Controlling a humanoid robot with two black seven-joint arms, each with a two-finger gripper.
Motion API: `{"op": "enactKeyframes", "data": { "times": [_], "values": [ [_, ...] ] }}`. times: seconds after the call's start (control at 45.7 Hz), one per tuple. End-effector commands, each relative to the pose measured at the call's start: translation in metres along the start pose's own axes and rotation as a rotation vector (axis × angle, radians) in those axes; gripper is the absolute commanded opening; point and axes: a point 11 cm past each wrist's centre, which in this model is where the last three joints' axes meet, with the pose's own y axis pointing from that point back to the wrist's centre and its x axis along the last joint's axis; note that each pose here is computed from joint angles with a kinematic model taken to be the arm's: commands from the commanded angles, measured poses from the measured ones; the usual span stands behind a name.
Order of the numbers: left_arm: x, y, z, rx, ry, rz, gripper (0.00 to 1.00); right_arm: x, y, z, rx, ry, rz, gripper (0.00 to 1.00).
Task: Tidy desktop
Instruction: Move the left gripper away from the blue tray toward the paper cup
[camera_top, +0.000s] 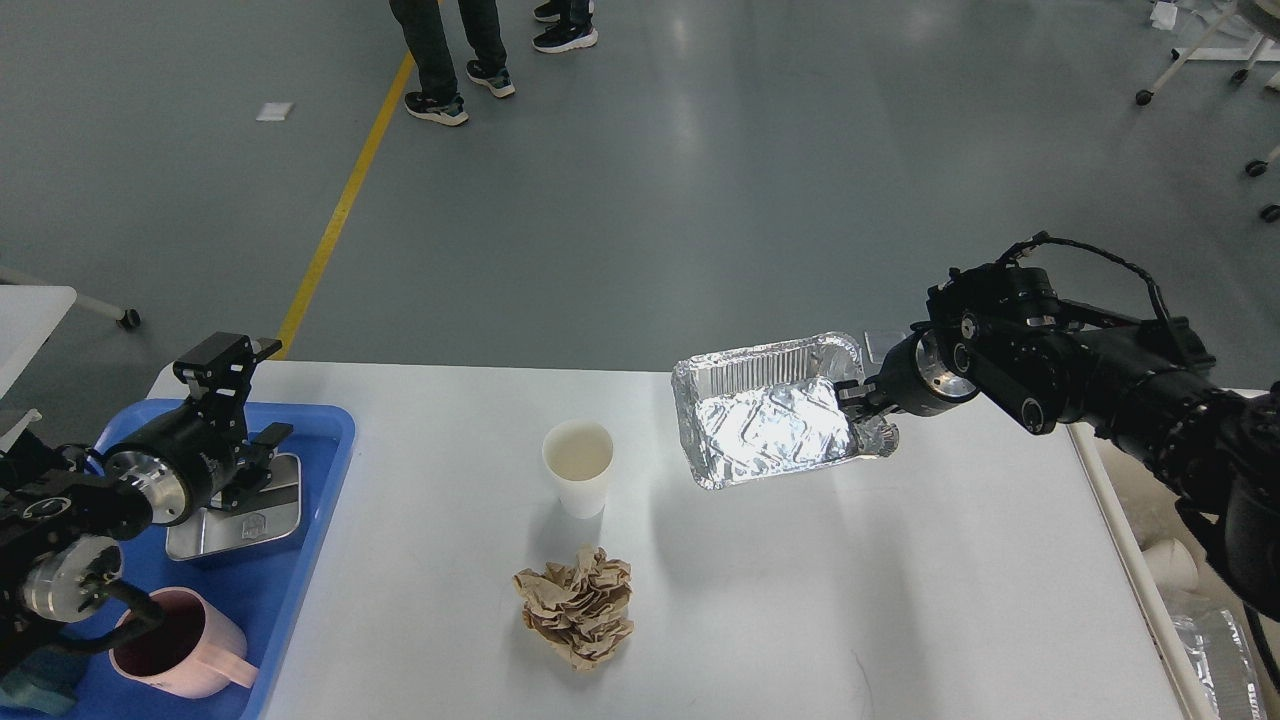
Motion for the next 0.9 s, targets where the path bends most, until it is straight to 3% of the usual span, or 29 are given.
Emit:
{"op": "enactKeyframes", "data": {
  "times": [0.0, 0.197, 0.416, 0.613, 0.876],
  "values": [
    [0.028, 0.030, 0.001, 0.064, -0.134, 0.027, 0.96, 0.000, 0.000, 0.000, 0.000, 0.000, 0.001, 0.00],
    [0.050, 0.080, -0.005, 0.179, -0.335, 0.032, 0.96, 0.000, 0.000, -0.002, 0.003, 0.002, 0.002, 0.00],
    [0.073, 0.105, -0.016, 0.280, -0.480, 0.021, 0.96, 0.008, 0.004, -0.007, 0.005, 0.015, 0.014, 0.00],
    [0.080, 0.112, -0.028, 0.325, -0.589, 0.009, 0.96, 0.008, 0.004, -0.008, 0.008, 0.017, 0.014, 0.00],
    [0.080, 0.105, -0.008, 0.281, -0.664, -0.021, 0.96, 0.009, 0.004, -0.009, 0.009, 0.017, 0.017, 0.00]
  ]
}}
